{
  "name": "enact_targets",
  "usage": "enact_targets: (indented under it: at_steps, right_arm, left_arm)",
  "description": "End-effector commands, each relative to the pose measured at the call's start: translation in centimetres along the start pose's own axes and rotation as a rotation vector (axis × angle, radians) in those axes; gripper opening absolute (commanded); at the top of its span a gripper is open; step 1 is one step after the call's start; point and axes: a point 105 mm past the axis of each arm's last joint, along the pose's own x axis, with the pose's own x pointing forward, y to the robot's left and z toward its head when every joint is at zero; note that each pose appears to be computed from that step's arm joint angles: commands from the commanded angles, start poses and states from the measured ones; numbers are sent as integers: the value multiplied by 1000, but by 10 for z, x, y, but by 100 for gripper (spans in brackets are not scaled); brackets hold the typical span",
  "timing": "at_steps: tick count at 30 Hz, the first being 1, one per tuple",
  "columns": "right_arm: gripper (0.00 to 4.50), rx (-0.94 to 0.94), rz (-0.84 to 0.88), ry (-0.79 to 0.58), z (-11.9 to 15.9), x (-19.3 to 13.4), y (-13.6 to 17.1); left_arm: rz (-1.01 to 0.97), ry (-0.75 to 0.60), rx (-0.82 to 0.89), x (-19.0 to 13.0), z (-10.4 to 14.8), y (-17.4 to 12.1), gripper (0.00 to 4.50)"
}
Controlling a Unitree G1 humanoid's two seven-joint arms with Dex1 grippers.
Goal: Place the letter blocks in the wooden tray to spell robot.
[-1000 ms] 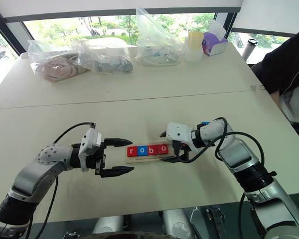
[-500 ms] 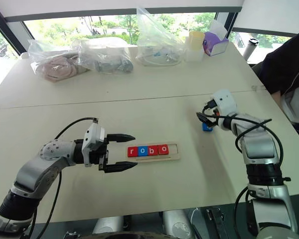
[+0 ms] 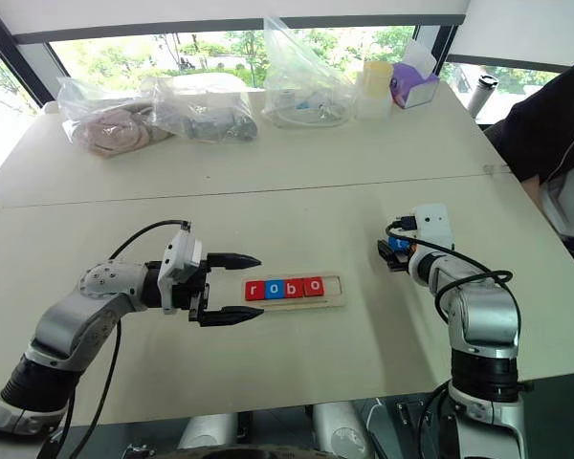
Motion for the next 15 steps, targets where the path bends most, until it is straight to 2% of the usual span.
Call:
enact_targets:
  at_steps: [1, 5, 9, 15]
  right_arm:
    - [310, 19, -6, -6, 1, -2, 1]
    - [116, 28, -1, -12, 4, -2, 5]
    - [117, 37, -6, 15, -3, -13, 12]
    - [117, 117, 33, 122, -40, -50, 47]
  left_arm:
    - [-12, -14, 25, 2, 7, -1, 450]
    - [-11, -17, 27, 2, 9, -1, 450]
    - [-17, -20, 26, 3, 11, -4, 450]
    - [-10, -20, 16, 2, 7, -5, 450]
